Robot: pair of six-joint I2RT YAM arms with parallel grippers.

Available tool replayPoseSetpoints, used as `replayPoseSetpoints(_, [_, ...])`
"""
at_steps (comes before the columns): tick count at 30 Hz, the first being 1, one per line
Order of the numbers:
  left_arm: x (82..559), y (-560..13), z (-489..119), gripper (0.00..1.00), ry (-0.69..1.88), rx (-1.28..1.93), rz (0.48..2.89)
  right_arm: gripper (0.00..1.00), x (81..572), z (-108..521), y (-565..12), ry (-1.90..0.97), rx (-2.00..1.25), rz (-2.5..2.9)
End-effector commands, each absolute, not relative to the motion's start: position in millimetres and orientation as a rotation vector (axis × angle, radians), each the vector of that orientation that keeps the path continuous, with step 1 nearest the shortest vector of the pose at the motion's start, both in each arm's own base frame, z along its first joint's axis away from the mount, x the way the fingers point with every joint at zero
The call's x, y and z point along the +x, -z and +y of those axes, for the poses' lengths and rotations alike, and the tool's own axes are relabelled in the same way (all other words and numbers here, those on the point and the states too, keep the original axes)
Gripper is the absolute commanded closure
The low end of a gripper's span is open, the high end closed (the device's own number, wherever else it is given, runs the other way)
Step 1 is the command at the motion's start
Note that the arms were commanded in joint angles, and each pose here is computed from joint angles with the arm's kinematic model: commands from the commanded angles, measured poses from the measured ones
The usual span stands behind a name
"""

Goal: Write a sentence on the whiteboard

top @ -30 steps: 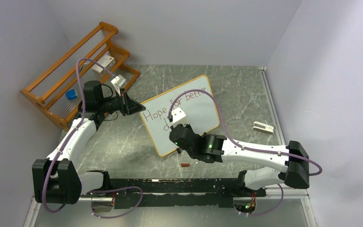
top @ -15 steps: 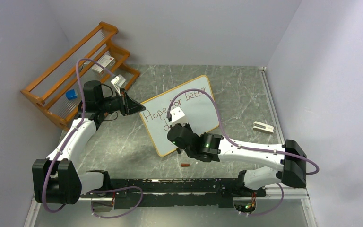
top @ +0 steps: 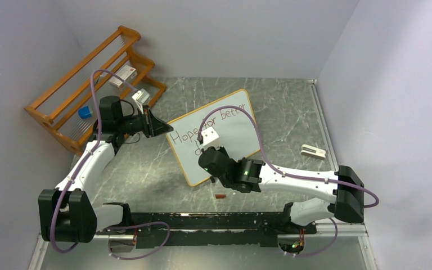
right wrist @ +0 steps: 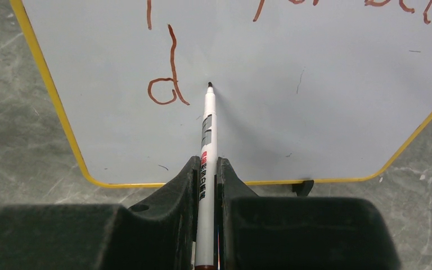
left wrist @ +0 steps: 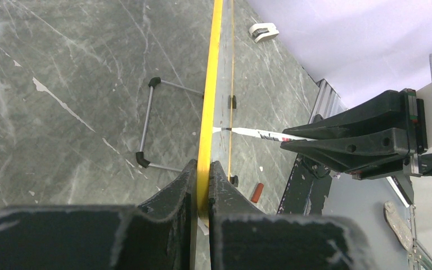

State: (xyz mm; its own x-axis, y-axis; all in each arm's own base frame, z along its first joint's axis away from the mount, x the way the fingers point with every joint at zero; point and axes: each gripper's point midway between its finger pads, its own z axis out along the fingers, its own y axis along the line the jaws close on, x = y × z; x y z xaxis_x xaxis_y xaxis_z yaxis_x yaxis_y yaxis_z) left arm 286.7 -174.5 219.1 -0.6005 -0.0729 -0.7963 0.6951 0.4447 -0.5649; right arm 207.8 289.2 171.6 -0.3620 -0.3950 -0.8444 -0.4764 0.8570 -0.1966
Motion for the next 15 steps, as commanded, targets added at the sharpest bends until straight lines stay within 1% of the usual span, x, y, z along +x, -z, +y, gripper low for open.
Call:
replayPoseSetpoints(1, [284.3, -180.6, -171.2, 0.95, 1.176, 0.481, 2.036, 1.00, 216.8, 299.6, -188.3, -0.134, -0.581, 1.952])
replayPoseSetpoints(15, [284.6, -180.0, -171.3, 0.95, 1.178, 0.480, 2.039, 1.00, 211.6, 305.6, -182.8, -0.166, -0.633, 1.967])
